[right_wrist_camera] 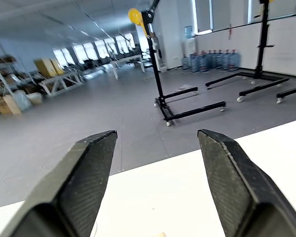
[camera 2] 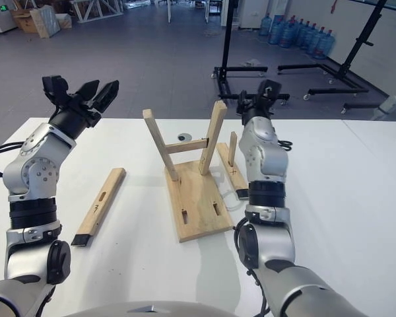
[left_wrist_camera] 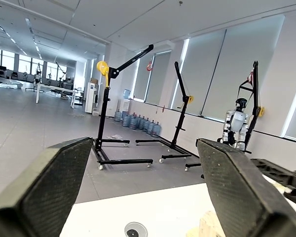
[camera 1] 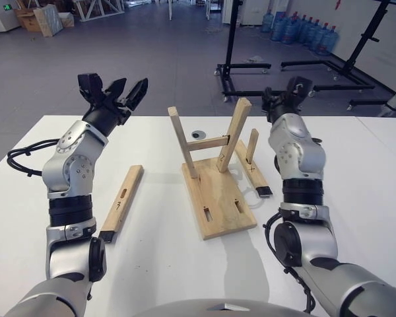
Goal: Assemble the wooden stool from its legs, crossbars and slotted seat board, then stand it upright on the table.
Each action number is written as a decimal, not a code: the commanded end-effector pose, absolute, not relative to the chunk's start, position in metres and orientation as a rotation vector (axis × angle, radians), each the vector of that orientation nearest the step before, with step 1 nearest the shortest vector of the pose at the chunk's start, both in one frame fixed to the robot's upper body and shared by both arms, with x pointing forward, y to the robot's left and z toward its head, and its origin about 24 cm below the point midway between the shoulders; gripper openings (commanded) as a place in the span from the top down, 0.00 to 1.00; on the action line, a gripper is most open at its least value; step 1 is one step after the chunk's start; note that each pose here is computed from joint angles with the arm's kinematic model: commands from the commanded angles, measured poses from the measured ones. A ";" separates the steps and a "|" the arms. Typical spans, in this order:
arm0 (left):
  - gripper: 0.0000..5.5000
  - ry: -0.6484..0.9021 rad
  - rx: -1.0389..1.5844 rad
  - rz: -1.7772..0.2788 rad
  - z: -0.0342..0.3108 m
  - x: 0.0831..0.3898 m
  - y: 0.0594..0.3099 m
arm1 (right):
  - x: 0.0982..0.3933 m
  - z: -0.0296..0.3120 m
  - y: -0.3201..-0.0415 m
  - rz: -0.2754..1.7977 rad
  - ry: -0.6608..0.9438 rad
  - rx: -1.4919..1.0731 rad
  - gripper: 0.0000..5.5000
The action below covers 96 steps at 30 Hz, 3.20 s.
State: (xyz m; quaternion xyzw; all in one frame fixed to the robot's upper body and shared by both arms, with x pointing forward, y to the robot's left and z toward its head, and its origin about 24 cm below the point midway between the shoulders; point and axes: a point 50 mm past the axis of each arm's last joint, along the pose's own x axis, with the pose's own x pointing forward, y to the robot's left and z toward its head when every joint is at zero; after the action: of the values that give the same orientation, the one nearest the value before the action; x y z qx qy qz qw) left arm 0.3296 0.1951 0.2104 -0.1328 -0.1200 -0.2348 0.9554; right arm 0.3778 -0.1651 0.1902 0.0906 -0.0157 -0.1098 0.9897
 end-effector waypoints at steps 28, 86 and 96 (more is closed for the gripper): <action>0.30 -0.218 -0.260 -0.469 0.200 0.325 0.193 | 0.389 0.081 -0.170 -0.315 0.267 0.033 0.45; 0.13 -0.063 -0.341 -0.396 0.177 0.275 0.230 | 0.292 0.031 -0.205 0.201 0.668 -0.140 0.57; 0.13 -0.056 -0.456 -0.446 0.179 0.279 0.244 | 0.296 0.072 -0.252 0.119 0.444 0.005 0.63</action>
State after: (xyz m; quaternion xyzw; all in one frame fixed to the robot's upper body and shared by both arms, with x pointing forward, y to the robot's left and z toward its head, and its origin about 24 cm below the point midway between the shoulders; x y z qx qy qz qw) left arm 0.2775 0.2365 0.1717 -0.2096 -0.0232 -0.2040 0.9560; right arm 0.2912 -0.2304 0.0461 -0.0088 0.2771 0.0810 0.9574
